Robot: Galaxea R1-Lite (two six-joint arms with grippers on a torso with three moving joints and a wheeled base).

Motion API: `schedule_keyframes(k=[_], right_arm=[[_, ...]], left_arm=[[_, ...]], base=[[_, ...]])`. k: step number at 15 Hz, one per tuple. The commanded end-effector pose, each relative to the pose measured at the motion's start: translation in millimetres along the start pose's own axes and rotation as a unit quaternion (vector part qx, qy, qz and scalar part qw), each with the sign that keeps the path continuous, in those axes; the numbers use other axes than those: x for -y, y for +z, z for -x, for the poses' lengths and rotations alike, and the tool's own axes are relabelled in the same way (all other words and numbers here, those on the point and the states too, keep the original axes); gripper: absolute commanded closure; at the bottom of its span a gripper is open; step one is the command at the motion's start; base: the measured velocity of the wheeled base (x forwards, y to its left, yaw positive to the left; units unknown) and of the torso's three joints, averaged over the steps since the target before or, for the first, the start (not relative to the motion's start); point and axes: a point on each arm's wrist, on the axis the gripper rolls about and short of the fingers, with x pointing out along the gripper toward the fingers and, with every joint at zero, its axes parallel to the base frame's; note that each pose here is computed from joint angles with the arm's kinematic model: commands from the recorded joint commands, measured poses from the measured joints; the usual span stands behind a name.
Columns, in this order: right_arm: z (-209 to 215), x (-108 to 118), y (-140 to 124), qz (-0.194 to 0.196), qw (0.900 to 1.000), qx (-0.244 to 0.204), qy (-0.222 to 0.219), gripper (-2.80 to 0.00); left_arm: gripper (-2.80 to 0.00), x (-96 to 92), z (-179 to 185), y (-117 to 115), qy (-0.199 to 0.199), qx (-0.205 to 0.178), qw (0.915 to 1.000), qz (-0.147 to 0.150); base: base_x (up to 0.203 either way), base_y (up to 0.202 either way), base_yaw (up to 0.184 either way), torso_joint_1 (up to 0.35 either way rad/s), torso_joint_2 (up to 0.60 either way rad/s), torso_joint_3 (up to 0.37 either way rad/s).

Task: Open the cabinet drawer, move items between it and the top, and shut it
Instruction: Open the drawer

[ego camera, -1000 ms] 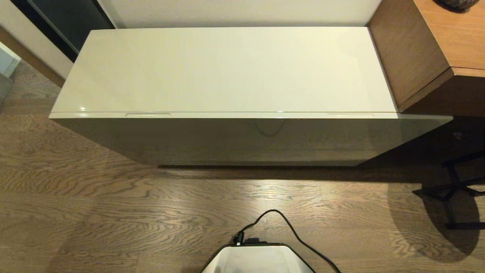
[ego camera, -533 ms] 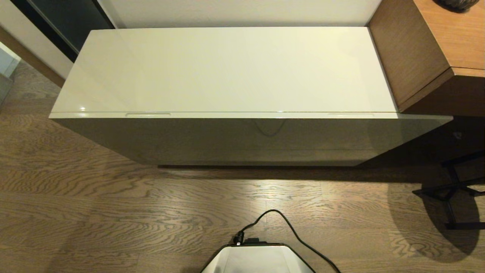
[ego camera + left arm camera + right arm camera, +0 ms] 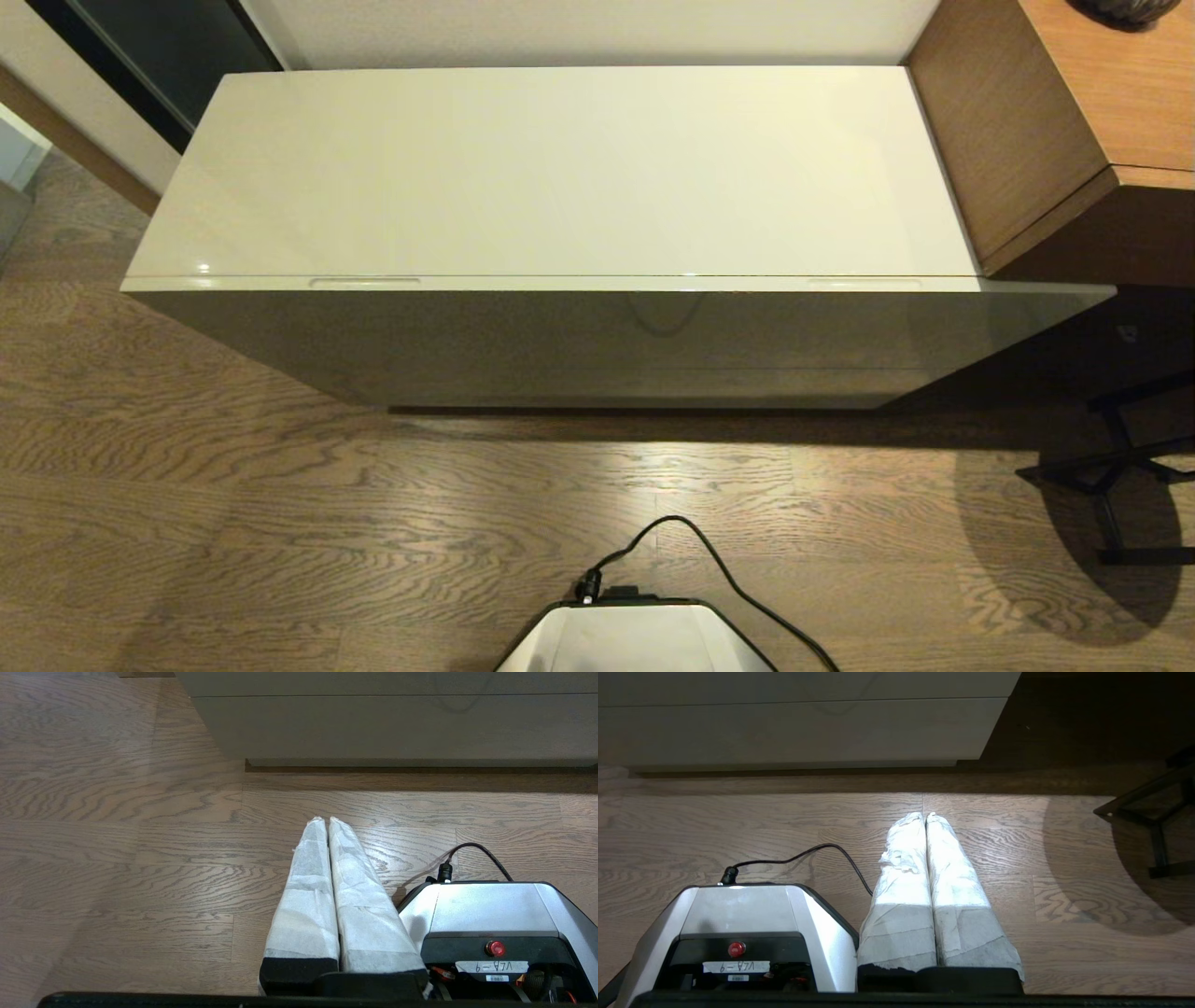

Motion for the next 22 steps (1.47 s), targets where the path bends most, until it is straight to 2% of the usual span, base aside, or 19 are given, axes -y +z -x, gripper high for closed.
schedule_keyframes(k=[1,6,22], right_arm=[[-0.2,0.0,-0.5,-0.001,1.000,-0.002,0.000,0.00],[-0.2,0.0,-0.3,0.015,1.000,-0.001,0.001,0.00],[-0.2,0.0,-0.2,0.007,1.000,0.000,0.000,0.00]], left_arm=[[0.00,0.0,-0.1,0.0,0.000,-0.001,1.0000,0.000],[0.00,0.0,-0.1,0.0,0.001,-0.001,1.0000,0.000],[0.00,0.0,-0.1,0.0,0.001,-0.001,1.0000,0.000]], base=[[0.000,0.000,0.000,0.000,0.00,0.000],[0.000,0.000,0.000,0.000,0.00,0.000],[0.000,0.000,0.000,0.000,0.00,0.000]])
